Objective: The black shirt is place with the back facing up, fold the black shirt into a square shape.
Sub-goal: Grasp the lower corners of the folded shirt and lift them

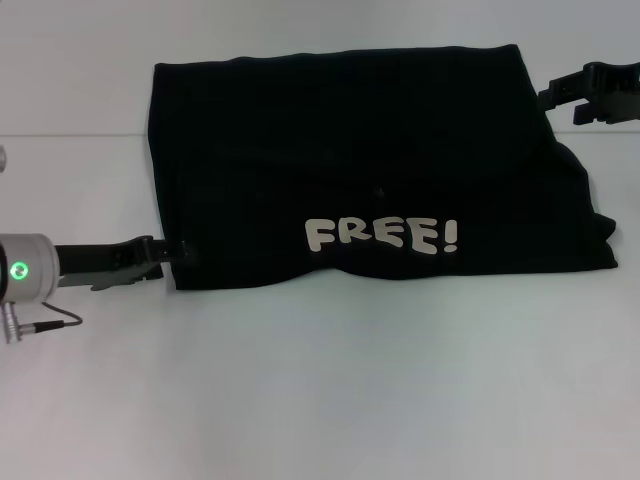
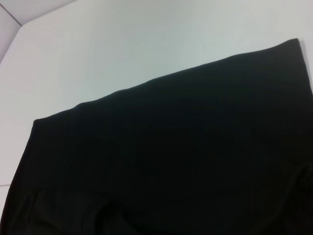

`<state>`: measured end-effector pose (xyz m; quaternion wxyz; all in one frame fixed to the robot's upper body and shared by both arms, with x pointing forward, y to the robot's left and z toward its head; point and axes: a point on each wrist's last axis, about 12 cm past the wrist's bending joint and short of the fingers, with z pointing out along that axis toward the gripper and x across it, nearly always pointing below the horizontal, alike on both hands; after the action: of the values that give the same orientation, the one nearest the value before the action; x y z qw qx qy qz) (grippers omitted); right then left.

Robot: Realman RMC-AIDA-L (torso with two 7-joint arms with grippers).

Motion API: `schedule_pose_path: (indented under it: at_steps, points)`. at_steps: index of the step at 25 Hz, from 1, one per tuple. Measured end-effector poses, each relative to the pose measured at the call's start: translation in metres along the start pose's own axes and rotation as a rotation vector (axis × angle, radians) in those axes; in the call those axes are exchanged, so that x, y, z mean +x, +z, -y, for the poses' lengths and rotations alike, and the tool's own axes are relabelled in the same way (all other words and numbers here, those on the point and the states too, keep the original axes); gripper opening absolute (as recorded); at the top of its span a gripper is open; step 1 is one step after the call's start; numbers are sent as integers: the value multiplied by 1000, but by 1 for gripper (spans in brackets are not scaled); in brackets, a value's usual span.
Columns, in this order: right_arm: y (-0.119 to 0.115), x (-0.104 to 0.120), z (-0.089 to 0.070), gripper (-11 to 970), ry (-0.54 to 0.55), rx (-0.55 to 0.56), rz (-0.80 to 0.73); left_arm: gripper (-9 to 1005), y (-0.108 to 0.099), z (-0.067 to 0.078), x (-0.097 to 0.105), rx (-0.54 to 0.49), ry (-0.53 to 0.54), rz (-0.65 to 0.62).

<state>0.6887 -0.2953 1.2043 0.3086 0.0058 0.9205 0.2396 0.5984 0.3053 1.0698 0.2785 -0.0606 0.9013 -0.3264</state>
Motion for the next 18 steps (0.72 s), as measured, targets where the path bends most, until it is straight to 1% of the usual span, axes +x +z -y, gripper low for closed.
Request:
schedule_pose_path:
  at_steps: [4,9,14,18]
  points:
    - [2,1,2,627,2,5,6,691,6,4,0,4,-4,10]
    - [3,2,2,627,4,5,8,691,13,11,2,22,4,-14]
    - [3,0,3,627,5,8,19,690,16,15,2,32,8,-25]
    - [4,0,2,627,3,7,20,691,20,16,2,7,33,-37]
